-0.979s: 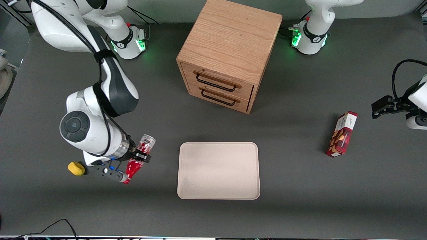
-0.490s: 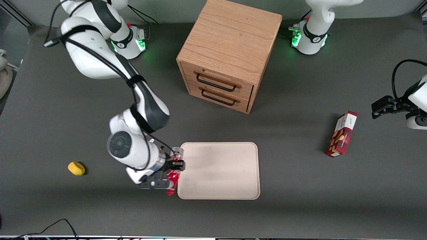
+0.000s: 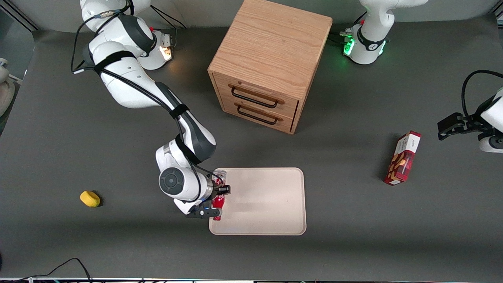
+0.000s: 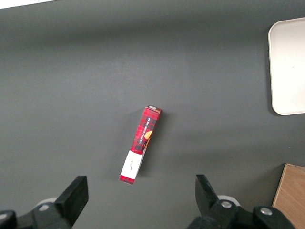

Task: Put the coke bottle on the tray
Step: 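Lift the bottle upright and carry it toward the cream tray, then lower the upright bottle onto the tray's edge and open the gripper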

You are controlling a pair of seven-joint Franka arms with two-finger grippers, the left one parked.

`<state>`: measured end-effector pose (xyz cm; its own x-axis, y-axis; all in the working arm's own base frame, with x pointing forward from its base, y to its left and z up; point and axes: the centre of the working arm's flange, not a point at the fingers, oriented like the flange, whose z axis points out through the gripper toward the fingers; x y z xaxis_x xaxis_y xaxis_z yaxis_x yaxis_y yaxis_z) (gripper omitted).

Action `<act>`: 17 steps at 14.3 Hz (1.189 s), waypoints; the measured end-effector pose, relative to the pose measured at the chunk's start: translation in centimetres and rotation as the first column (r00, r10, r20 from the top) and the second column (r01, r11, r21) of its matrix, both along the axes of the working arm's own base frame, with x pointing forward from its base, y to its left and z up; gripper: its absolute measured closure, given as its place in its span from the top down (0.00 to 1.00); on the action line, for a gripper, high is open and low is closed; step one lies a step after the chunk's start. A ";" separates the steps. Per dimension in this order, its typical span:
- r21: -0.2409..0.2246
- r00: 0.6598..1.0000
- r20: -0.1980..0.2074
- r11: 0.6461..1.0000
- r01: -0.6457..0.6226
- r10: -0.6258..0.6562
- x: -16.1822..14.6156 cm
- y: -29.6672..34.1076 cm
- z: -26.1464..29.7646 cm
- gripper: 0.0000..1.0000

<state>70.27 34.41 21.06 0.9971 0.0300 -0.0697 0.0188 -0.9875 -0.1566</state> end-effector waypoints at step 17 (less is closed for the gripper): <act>-0.077 0.999 0.006 0.996 -0.040 0.041 -0.3 -0.4 -2.8 1.00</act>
